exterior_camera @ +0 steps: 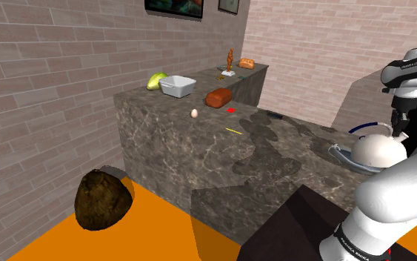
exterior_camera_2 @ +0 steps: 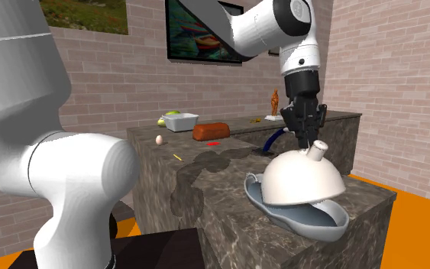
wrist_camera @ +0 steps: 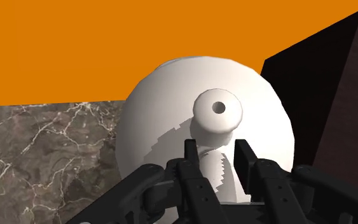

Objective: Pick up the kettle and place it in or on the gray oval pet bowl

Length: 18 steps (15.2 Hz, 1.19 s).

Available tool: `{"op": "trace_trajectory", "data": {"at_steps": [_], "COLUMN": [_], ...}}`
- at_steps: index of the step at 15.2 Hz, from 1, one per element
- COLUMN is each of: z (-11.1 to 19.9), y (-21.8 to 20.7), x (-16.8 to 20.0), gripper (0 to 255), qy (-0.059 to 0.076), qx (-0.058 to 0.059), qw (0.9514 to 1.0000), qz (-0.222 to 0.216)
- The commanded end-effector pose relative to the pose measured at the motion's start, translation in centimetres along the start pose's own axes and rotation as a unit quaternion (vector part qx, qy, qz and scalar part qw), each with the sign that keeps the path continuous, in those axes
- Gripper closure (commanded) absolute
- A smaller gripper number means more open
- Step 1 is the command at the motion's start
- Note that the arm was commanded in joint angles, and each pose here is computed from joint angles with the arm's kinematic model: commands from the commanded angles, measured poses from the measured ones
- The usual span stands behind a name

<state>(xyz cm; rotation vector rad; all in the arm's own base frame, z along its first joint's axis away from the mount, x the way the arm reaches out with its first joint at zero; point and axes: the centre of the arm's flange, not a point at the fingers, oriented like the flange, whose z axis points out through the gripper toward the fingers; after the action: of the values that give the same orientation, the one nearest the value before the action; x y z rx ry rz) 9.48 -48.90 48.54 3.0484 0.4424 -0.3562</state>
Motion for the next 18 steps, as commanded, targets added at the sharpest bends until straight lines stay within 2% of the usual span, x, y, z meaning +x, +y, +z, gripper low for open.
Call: {"op": "trace_trajectory", "data": {"at_steps": [1,2,3,8,12,18], "z": [0.4,0.4,0.3,0.4,-4.6,-4.6], "y": [-0.1,-0.1,-0.1,-0.1,0.0,0.0], "x": [0.4,0.4,0.4,0.4,0.4,0.4], "gripper": [255,255,0,0,0,0], "qy": [0.0,0.0,0.0,0.0,0.0,0.0], "qx": [0.005,0.005,0.005,0.005,0.005,0.005], "qw": [1.0,1.0,1.0,1.0,1.0,1.0], "qz": [-0.003,-0.003,-0.003,-0.003,-0.003,-0.003]}}
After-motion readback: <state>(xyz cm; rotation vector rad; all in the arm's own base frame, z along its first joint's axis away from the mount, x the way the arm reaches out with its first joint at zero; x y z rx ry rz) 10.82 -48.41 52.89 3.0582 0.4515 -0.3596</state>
